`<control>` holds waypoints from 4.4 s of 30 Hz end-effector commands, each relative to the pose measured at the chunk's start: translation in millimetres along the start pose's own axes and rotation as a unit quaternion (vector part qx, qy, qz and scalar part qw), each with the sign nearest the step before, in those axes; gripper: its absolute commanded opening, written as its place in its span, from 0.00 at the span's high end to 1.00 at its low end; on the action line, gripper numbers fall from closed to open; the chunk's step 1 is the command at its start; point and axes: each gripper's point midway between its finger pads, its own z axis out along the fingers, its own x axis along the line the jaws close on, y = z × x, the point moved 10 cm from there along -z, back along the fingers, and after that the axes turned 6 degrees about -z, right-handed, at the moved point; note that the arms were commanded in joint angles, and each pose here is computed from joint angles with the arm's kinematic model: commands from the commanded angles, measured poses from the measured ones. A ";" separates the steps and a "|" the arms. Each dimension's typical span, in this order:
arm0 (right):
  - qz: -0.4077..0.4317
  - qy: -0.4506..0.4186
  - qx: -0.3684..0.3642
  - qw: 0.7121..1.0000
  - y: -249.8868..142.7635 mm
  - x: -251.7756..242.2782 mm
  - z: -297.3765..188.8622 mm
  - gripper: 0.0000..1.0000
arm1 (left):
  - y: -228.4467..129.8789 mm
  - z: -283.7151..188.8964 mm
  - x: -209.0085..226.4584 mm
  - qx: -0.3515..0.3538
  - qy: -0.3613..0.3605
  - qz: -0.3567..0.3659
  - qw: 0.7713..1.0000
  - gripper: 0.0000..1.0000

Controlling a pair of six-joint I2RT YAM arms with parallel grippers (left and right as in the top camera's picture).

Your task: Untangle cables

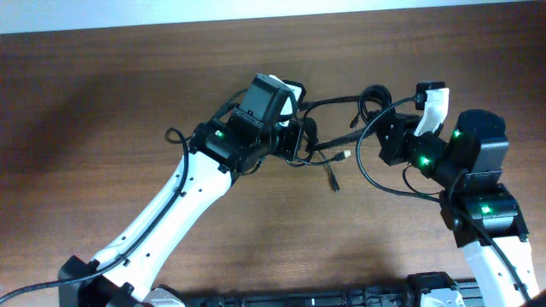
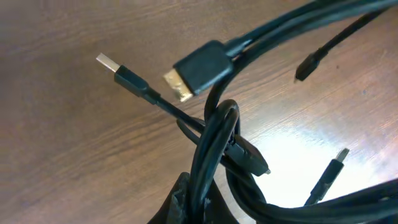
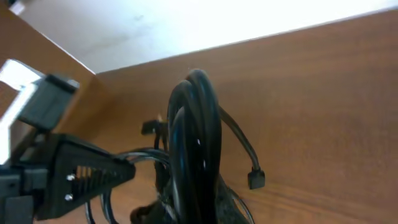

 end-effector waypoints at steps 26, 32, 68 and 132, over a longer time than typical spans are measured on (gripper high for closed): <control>-0.072 0.025 0.147 0.986 -43.1 1.2 -15.4 0.59 | 28.2 -11.4 -33.0 -0.163 -0.170 0.475 0.848 1.00; -0.089 0.003 0.144 0.986 -41.6 -2.3 -14.8 0.59 | 18.3 -22.2 -49.7 -0.175 -0.318 0.474 0.802 1.00; -0.036 -0.022 0.214 0.976 -55.6 -22.2 10.2 0.73 | 36.0 -31.9 6.8 -0.129 -0.162 0.241 0.948 1.00; -0.061 0.150 0.151 0.975 -45.1 15.7 -13.3 0.78 | 92.7 -115.2 -34.5 -0.376 -0.327 0.226 0.837 1.00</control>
